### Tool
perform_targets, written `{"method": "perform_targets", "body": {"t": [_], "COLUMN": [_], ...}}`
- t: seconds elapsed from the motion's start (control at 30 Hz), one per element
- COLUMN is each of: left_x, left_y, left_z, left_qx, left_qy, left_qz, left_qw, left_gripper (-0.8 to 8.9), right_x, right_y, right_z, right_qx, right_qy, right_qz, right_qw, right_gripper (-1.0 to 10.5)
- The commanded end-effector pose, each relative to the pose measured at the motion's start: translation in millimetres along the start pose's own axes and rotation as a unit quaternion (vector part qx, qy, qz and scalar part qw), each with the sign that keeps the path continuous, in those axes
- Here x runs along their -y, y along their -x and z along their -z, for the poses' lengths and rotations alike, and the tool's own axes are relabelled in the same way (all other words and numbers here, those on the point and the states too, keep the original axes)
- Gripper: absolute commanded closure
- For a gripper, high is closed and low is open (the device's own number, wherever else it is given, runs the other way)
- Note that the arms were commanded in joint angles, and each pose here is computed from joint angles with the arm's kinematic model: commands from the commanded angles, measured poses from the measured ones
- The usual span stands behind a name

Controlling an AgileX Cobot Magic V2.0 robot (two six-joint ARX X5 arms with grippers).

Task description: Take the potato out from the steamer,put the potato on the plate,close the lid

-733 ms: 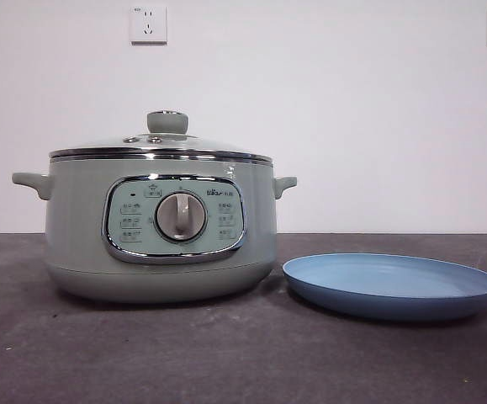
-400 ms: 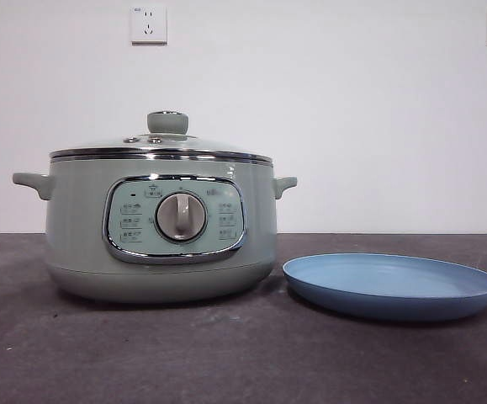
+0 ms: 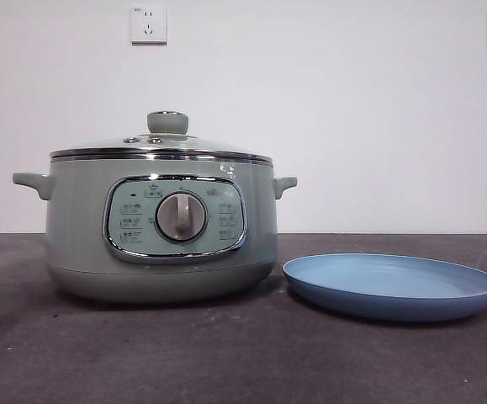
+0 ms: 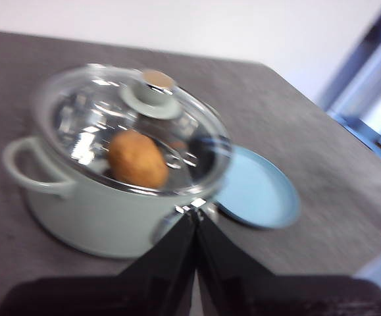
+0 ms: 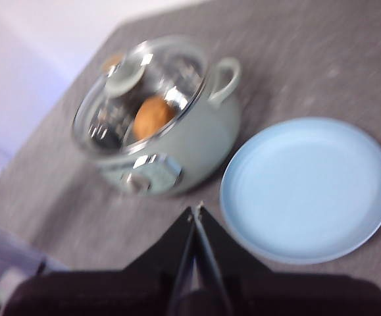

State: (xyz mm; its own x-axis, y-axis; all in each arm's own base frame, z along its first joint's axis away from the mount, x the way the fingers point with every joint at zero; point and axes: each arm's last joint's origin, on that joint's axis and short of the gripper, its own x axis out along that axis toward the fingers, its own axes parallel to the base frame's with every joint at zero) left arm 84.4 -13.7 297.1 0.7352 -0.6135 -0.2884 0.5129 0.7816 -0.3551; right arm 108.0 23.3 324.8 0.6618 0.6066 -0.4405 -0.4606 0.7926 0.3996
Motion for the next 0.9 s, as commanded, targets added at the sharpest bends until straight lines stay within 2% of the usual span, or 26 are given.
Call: {"method": "perform_targets", "body": {"t": [0.03, 0.13, 0.23, 0.43, 0.47, 0.5, 0.57, 0.6, 0.63, 0.67, 0.9], "left_x": [2.7, 5.2, 7.1, 10.9, 11.3, 11.6, 11.7, 11.7, 11.7, 11.7, 10.5], "left_y": [0.4, 0.6, 1.0, 4.2, 4.7, 4.9, 5.1, 5.1, 5.1, 5.1, 3.7], "left_z": [-4.2, -7.2, -9.1, -14.7, -15.5, -15.9, -16.2, -16.2, -16.2, -16.2, -17.1], "left_qx": [-0.022, -0.054, -0.075, -0.077, -0.076, -0.075, -0.074, -0.075, -0.075, -0.075, -0.076], "left_qy": [-0.026, -0.026, -0.024, -0.027, -0.028, -0.029, -0.028, -0.028, -0.028, -0.028, -0.027], "left_qz": [0.032, 0.06, 0.067, 0.067, 0.066, 0.066, 0.065, 0.065, 0.065, 0.065, 0.061], "left_qw": [0.999, 0.996, 0.995, 0.994, 0.995, 0.995, 0.995, 0.995, 0.995, 0.995, 0.995], "left_gripper": [8.22, 8.22, 8.22, 8.02, 7.4, 6.36, 3.11, 2.14, 1.72, 1.76, 1.76], "right_x": [-5.8, -11.2, -14.4, -17.1, -17.2, -17.3, -17.6, -17.6, -17.6, -17.6, -17.6], "right_y": [3.0, 4.7, 4.6, 2.9, 2.8, 2.8, 2.6, 2.6, 2.6, 2.6, 2.6], "right_z": [-11.4, -21.5, -26.0, -26.6, -26.6, -26.6, -26.5, -26.6, -26.6, -26.6, -26.5], "right_qx": [-0.039, -0.076, -0.099, -0.109, -0.109, -0.109, -0.11, -0.11, -0.11, -0.11, -0.11], "right_qy": [0.062, 0.078, 0.086, 0.092, 0.092, 0.092, 0.087, 0.083, 0.079, 0.078, 0.078], "right_qz": [-0.009, -0.018, -0.026, -0.036, -0.036, -0.037, -0.037, -0.037, -0.036, -0.036, -0.036], "right_qw": [0.997, 0.994, 0.991, 0.989, 0.989, 0.989, 0.989, 0.99, 0.99, 0.99, 0.99], "right_gripper": [9.6, 9.6, 9.6, 9.3, 8.8, 8.0, 5.3, 4.1, 3.0, 2.6, 2.6]}}
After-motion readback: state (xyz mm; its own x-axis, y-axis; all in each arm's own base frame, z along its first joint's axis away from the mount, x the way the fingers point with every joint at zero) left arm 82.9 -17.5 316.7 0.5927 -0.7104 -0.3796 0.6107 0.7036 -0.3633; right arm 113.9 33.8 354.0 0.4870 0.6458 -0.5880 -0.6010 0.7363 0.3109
